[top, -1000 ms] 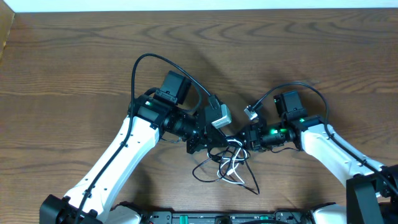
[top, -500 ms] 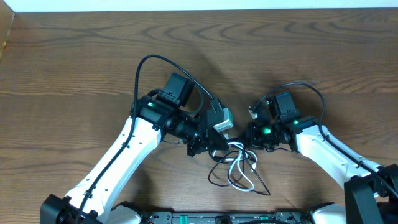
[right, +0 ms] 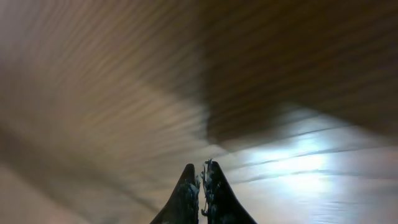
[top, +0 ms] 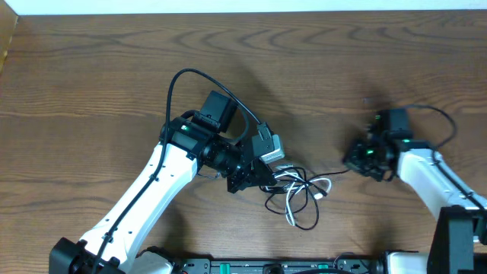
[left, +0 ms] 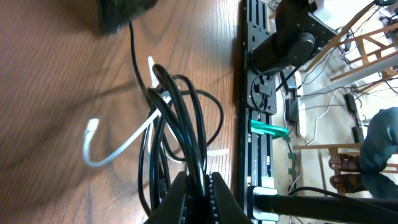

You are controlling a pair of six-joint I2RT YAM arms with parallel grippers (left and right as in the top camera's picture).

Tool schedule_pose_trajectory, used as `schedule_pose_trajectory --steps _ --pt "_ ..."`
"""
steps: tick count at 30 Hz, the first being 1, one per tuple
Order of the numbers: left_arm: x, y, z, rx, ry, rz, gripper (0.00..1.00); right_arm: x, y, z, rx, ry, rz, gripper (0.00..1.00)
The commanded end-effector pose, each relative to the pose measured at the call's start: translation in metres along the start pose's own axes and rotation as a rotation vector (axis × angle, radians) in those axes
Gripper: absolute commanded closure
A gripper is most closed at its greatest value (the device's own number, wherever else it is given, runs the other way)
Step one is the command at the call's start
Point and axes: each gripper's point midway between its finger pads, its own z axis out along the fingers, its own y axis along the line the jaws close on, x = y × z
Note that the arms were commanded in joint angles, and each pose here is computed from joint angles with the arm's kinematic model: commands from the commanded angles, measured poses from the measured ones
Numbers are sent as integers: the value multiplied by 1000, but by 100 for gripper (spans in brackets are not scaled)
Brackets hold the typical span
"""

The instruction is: Untangle cables

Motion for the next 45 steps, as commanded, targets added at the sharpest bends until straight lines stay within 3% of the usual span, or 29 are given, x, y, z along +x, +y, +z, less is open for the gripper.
schedule_pose_trajectory --steps 1,9,16,25,37,42,45 --pt "1 -2 -1 -6 5 14 93 -19 -22 -7 41 -47 105 99" --pt "9 3 -2 -38 45 2 93 -32 -48 -15 75 -81 143 99" --pt "18 13 -10 -79 62 -54 93 -63 -119 -41 165 -214 441 99" --pt "19 28 -29 -113 1 -124 93 -56 -200 -69 308 -274 694 99" --pt "21 44 -49 -153 -67 -217 93 -52 -209 -70 274 -273 770 99" --pt "20 56 -64 -185 -131 -326 93 -53 -206 -69 256 -268 769 99" --pt "20 74 -80 -235 -197 -468 93 -53 -201 -68 227 -259 766 99"
